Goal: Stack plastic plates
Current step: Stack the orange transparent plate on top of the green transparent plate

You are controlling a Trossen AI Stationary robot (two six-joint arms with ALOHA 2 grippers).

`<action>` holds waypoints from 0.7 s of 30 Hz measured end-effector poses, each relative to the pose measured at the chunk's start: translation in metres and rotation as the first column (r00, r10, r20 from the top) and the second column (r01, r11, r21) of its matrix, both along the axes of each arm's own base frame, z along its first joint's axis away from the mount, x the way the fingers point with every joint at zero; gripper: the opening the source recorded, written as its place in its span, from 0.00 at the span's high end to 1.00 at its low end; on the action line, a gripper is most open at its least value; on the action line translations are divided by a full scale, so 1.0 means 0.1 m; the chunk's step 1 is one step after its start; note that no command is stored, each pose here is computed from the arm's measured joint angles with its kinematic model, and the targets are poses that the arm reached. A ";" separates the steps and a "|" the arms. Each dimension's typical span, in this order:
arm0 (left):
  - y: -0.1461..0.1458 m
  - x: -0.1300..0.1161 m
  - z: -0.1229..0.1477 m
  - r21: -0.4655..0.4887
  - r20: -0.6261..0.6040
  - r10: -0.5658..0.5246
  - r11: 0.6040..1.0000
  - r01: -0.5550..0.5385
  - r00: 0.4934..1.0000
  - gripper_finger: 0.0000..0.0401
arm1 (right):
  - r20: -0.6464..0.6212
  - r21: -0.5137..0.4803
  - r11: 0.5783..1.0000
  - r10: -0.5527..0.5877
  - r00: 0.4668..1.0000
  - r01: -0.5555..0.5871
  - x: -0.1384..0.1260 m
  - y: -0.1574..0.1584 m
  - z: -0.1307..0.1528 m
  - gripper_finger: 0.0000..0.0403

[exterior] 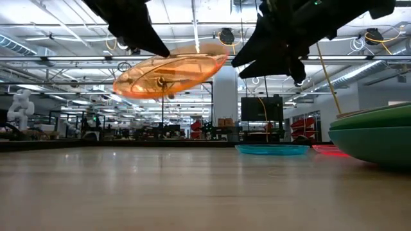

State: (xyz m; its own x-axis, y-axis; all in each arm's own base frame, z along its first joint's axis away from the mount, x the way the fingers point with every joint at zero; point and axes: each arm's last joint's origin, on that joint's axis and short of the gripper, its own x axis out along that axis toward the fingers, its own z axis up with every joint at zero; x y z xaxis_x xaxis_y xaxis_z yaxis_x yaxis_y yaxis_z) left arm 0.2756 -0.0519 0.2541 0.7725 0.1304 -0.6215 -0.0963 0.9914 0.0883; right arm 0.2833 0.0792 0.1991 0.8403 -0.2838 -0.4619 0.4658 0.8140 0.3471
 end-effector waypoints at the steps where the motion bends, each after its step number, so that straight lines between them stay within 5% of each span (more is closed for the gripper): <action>1: 0.02 0.00 0.00 0.000 -0.001 0.006 1.000 -0.006 1.000 0.99 | 0.003 0.002 1.000 -0.001 1.000 0.001 0.02 -0.01 -0.01 0.63; 21: 0.36 0.06 0.02 -0.006 0.030 0.157 0.988 -0.156 0.987 0.99 | 0.033 -0.005 0.999 -0.036 0.999 0.036 0.10 -0.17 -0.01 0.63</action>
